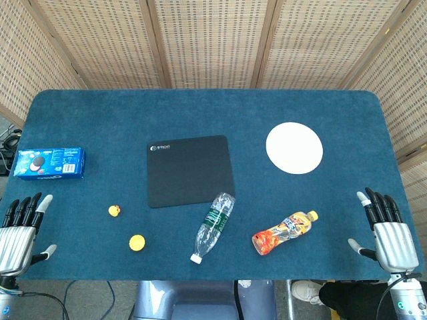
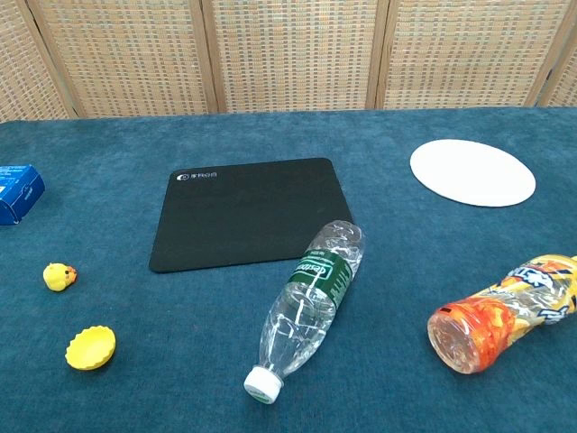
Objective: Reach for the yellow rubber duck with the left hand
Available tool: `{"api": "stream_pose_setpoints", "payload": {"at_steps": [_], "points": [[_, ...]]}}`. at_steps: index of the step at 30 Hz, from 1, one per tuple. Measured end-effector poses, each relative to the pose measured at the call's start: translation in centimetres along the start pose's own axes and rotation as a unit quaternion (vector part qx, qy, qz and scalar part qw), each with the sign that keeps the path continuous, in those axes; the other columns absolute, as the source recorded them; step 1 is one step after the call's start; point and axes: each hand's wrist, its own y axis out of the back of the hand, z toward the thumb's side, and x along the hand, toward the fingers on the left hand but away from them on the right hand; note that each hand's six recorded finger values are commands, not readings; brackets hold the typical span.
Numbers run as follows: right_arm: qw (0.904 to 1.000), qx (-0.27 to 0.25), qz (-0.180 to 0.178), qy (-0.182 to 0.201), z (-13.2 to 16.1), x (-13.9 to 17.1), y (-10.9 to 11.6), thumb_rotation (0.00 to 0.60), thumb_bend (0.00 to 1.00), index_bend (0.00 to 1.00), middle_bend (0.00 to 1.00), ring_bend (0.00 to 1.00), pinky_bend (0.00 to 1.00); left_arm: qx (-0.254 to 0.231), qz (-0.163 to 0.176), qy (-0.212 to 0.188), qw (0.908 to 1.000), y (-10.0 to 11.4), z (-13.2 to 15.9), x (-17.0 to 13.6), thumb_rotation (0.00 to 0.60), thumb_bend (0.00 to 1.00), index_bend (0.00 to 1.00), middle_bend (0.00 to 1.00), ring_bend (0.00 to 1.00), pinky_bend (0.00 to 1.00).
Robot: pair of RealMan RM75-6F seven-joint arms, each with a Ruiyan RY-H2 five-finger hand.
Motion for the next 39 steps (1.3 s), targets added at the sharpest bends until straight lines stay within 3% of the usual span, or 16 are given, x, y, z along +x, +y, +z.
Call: {"api": "stream_pose_setpoints", "payload": {"at_steps": [28,39], "points": [[0.9999,-0.004,0.010,-0.007,-0.2,0.0,-0.2,0.600,0.00,0.02,0.00,0.00,0.02,-0.026,0.008,-0.010,0.9996,0.0,0.1,0.6,0.600,0.16,0.00,0.00,0.00,0.00],[0.9999,-0.003,0.012,-0.007,-0.1,0.2,-0.2,0.600,0.00,0.02,0.00,0.00,0.02,-0.040,-0.023,-0.044,0.9980,-1.3,0.6,3.3,0.600,0.18,0.04,0.00,0.00,0.00]]}}
